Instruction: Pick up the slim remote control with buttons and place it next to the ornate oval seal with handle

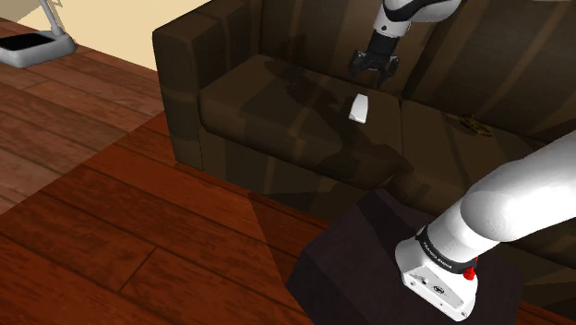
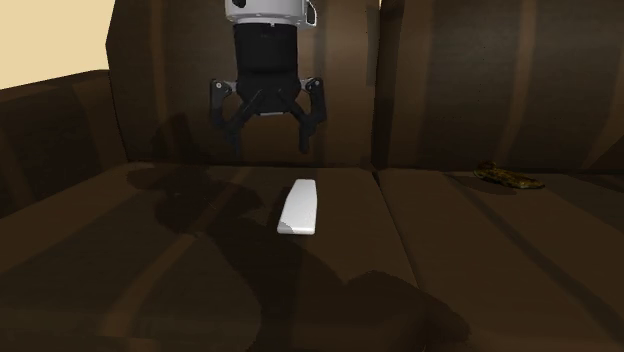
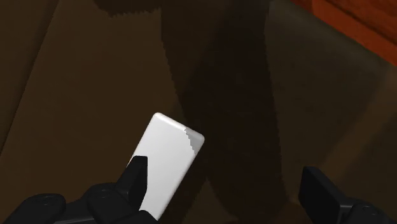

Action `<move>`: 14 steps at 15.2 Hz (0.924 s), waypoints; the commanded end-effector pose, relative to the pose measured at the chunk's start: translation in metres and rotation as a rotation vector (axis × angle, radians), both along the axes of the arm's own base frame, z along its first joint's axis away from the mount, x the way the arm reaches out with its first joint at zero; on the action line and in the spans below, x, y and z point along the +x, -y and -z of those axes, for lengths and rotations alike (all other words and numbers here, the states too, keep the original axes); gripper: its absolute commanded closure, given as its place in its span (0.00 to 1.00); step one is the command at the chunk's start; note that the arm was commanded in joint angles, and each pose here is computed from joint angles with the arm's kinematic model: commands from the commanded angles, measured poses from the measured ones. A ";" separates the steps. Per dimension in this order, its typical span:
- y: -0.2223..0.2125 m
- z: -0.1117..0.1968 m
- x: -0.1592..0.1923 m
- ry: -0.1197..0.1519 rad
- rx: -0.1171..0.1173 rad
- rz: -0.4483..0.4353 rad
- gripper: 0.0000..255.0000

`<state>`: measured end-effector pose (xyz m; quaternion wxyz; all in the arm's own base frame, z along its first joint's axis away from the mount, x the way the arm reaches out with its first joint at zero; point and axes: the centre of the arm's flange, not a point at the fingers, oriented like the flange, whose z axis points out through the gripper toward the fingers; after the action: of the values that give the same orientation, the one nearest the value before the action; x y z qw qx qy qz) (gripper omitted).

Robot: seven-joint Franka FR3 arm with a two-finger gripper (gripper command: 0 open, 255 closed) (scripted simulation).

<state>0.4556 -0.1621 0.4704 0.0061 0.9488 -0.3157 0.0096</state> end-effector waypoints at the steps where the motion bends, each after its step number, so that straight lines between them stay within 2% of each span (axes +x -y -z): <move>1: 0.019 0.017 0.012 0.002 0.000 0.068 0.00; 12: 0.132 0.101 0.044 0.007 0.002 0.427 0.00; 14: 0.134 0.108 0.044 0.007 0.002 0.434 0.00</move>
<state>0.4990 -0.2939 0.3664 0.0059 0.8613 -0.5080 0.0108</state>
